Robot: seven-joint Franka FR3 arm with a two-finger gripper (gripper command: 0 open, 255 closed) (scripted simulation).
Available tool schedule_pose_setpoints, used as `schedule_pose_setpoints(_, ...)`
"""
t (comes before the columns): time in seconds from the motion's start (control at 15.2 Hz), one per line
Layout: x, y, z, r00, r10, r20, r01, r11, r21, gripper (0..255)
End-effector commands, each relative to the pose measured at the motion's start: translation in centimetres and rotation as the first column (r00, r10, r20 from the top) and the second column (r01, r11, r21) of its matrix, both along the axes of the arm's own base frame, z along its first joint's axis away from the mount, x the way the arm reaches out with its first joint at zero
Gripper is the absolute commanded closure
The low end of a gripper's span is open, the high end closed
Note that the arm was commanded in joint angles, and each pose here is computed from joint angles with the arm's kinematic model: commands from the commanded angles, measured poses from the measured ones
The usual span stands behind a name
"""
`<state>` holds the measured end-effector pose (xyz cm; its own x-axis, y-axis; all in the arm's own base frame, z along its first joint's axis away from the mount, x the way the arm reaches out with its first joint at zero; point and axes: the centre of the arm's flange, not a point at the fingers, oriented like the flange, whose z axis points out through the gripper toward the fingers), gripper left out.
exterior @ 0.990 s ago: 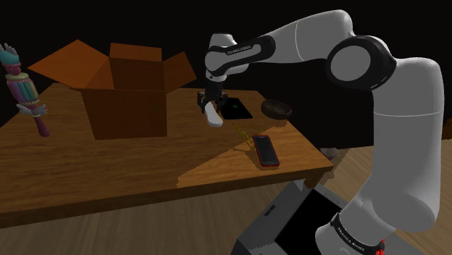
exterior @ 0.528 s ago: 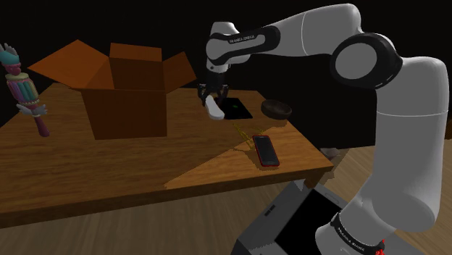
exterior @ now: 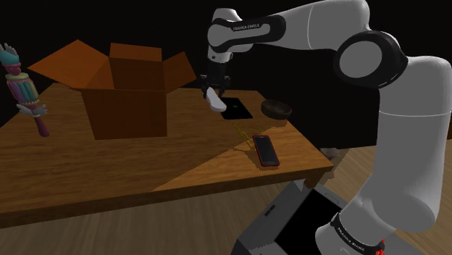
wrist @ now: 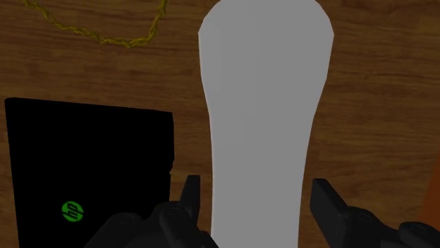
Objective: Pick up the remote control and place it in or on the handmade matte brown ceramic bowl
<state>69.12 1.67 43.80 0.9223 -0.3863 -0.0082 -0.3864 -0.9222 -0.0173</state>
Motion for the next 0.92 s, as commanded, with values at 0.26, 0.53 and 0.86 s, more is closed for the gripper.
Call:
schedule_pose_setpoints(0.26,-1.4,-3.7,1.7,1.0,0.0,0.0,0.0,1.0,0.0,255)
schedule_pose_setpoints(0.53,-3.4,-8.6,1.8,1.0,0.0,0.0,0.0,1.0,0.0,255)
schedule_pose_setpoints(0.86,-5.8,-14.7,2.0,1.0,0.0,0.0,0.0,1.0,0.0,255)
